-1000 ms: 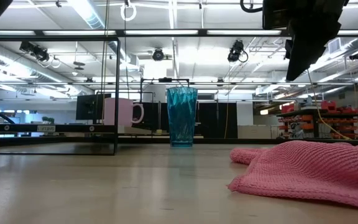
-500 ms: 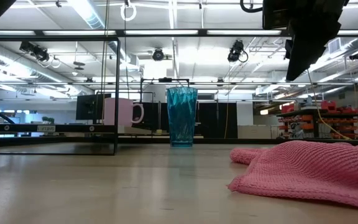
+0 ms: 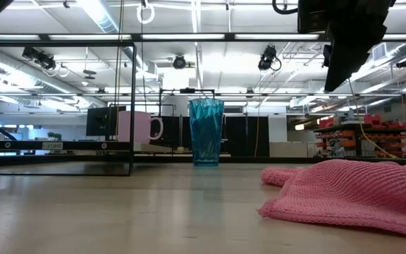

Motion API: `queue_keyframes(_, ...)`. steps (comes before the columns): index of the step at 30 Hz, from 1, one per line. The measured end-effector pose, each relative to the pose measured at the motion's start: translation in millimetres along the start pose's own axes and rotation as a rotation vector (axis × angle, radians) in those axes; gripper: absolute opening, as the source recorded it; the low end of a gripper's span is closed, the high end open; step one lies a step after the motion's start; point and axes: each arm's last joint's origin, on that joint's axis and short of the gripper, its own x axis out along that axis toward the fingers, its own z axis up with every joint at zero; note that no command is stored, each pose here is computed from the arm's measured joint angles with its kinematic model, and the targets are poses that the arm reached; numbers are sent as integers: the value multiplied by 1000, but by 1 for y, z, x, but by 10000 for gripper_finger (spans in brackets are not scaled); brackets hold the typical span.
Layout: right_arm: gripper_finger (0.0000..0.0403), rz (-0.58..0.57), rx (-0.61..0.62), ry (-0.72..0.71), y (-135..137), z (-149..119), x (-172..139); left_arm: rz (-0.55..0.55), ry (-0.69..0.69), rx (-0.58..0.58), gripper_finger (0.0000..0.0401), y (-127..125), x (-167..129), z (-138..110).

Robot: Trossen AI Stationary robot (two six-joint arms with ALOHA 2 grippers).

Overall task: Stack small to large cups/mugs on shelf
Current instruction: Put the orange mug on the shelf

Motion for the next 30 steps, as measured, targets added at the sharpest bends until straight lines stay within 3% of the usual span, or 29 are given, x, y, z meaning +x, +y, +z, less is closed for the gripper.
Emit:
queue_keyframes(6,71,-7,0,-6,0,0,0,-174,22,16,25,-9,-26,-4)
queue_keyframes(10,71,-15,-1,-13,0,0,0,-294,18,89,25,-18,-58,-7)
queue_keyframes(18,71,-20,0,-18,-1,1,0,-532,-155,253,25,-39,-138,2)
queue_keyframes(24,71,-19,0,-19,-1,1,0,-509,-326,301,25,-34,-201,24)
queue_keyframes(30,71,-18,0,-19,0,1,0,-364,-452,206,25,-7,-249,51)
